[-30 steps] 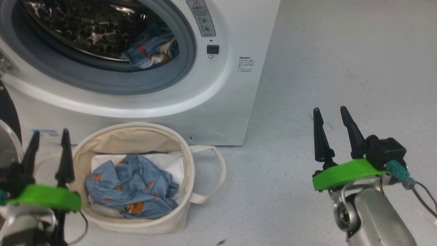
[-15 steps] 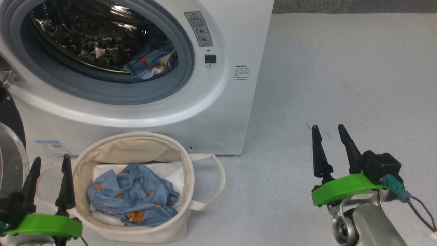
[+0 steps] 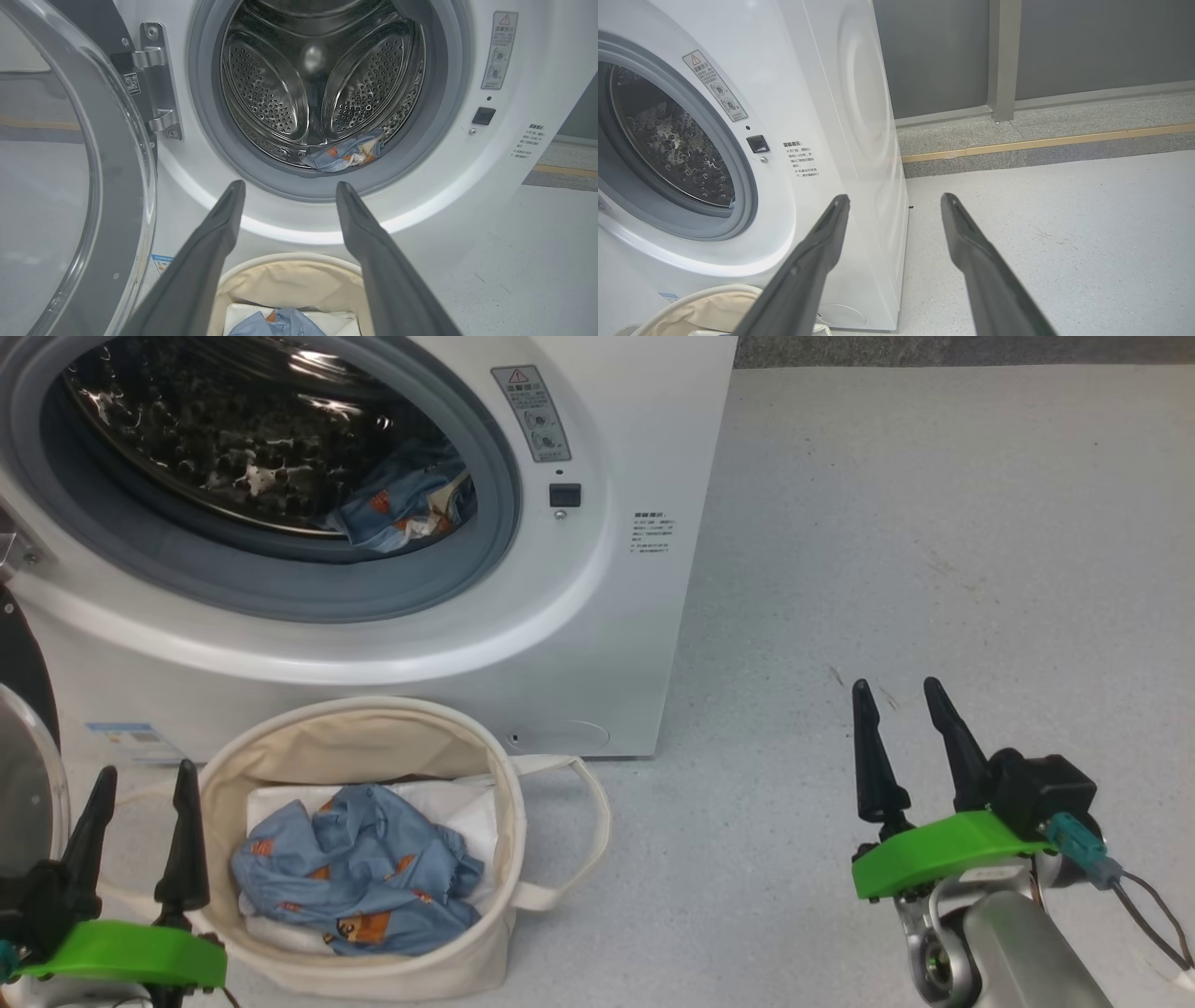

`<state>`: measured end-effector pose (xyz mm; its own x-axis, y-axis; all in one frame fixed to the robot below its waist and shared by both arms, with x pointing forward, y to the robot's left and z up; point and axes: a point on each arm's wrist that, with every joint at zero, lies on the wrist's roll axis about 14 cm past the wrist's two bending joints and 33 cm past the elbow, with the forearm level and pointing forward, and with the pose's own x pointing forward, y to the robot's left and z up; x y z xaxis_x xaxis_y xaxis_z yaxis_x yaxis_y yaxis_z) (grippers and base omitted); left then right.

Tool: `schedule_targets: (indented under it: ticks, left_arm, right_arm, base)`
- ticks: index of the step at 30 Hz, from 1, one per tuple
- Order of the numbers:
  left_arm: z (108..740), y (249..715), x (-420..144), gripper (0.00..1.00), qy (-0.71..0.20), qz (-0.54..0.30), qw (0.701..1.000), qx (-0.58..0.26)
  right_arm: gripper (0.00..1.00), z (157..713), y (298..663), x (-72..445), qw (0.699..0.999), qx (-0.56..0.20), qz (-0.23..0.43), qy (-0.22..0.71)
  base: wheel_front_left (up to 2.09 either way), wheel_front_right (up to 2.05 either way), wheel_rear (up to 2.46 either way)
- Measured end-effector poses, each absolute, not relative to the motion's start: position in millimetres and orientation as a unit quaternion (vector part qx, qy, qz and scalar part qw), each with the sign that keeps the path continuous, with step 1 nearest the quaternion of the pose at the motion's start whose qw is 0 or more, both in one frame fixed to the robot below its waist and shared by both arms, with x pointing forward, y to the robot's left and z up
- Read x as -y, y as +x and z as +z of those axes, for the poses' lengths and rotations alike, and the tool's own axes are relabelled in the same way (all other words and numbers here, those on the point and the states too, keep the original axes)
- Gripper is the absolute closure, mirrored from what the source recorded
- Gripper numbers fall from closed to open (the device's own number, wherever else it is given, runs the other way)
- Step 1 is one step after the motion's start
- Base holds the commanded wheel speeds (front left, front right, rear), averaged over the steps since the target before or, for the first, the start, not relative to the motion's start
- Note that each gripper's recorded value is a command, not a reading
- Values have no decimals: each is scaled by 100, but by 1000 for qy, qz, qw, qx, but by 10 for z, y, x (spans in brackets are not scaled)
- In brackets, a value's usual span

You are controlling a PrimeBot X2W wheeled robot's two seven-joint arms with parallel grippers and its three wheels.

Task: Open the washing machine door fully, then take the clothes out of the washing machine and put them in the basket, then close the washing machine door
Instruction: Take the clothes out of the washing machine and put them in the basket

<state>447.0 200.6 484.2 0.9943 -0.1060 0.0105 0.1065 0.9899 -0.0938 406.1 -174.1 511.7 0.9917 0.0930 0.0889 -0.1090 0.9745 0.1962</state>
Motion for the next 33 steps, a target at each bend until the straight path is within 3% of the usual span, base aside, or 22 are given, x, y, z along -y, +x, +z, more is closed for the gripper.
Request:
schedule_targets:
  ticks: [23, 33]
  left_arm:
    - [4778, 4525, -1938, 0, -49, -62, 997, -5]
    - [4846, 4836, -1577, 0, -55, -113, 992, 0]
  right_arm:
    - [0, 5034, 4095, 1715, 993, 29, 53, 103]
    - [0, 4937, 4172, 1708, 993, 17, 52, 105]
  base:
    - [0, 0, 0]
    - [0, 0, 0]
